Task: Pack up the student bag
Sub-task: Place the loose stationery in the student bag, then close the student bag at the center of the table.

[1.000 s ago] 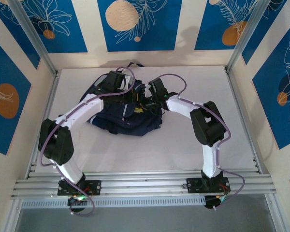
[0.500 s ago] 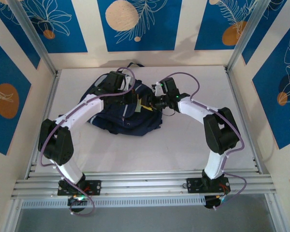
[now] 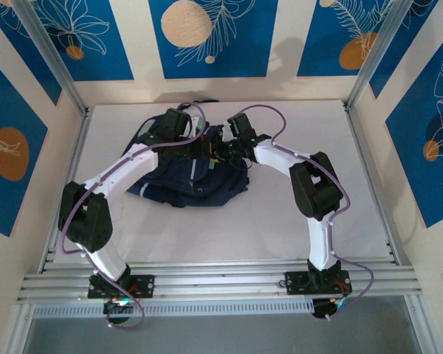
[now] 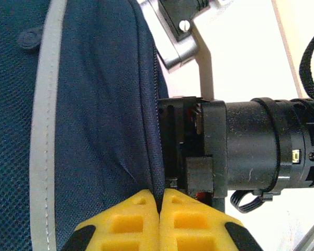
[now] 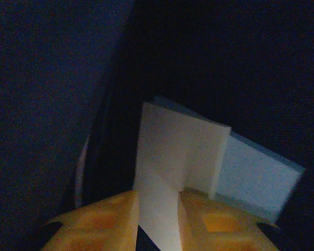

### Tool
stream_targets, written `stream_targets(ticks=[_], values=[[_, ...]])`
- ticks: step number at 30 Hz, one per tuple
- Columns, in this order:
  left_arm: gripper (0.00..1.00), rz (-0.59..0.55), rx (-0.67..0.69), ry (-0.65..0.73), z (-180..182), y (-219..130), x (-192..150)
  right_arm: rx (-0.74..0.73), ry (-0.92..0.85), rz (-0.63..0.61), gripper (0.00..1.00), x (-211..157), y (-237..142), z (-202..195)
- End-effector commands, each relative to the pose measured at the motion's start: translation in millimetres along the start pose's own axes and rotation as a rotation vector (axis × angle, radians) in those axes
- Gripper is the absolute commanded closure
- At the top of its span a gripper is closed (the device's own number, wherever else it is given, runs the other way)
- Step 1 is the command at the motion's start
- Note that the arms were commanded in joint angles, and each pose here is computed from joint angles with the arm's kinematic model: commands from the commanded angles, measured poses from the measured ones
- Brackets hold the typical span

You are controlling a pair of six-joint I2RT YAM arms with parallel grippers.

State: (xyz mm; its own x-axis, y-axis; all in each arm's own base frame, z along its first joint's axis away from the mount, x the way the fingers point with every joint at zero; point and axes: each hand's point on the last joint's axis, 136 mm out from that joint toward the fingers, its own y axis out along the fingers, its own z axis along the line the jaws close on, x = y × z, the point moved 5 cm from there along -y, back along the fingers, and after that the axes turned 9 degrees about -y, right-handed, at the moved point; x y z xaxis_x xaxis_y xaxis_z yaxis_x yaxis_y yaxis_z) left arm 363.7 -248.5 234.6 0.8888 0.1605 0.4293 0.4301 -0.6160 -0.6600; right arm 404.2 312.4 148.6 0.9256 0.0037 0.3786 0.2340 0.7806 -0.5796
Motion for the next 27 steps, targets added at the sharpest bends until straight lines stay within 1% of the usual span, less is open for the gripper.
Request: stream_targets(ticks=[1,4,6,7,8,13,16,19,22,27], values=[[1.00,-0.009,-0.167,0.061,-39.0,-14.4,1.4,0.073,-0.034,0.058,0.73,-14.9,1.8,22.4],[0.99,-0.023,-0.141,0.066,-36.1,-16.6,2.6,0.041,-0.025,0.046,0.70,-23.6,-20.1,14.7],[0.98,-0.034,-0.124,0.064,-32.5,-17.6,3.7,-0.010,-0.019,0.041,0.67,-33.6,-37.4,7.0],[0.96,-0.042,-0.115,0.063,-30.9,-18.5,4.5,-0.043,-0.022,0.041,0.65,-39.7,-45.9,3.1],[0.91,-0.049,-0.111,0.063,-30.0,-19.3,5.5,-0.082,-0.021,0.049,0.63,-47.2,-53.8,-1.7],[0.57,-0.074,-0.077,0.050,-21.2,-25.3,8.3,-0.279,-0.037,0.092,0.51,-85.0,-85.3,-20.1],[0.46,-0.087,-0.055,0.037,-12.8,-30.4,6.7,-0.372,-0.085,0.130,0.47,-105.6,-96.4,-19.3],[0.36,-0.105,-0.024,0.005,4.0,-36.1,2.3,-0.414,-0.163,0.160,0.43,-121.6,-97.6,-5.6],[0.34,-0.122,0.025,-0.041,27.8,-41.3,-5.4,-0.415,-0.224,0.176,0.42,-130.8,-86.0,16.2],[0.32,-0.148,0.093,-0.141,68.0,-51.1,-20.8,-0.418,-0.235,0.150,0.39,-138.5,-49.4,49.7]])
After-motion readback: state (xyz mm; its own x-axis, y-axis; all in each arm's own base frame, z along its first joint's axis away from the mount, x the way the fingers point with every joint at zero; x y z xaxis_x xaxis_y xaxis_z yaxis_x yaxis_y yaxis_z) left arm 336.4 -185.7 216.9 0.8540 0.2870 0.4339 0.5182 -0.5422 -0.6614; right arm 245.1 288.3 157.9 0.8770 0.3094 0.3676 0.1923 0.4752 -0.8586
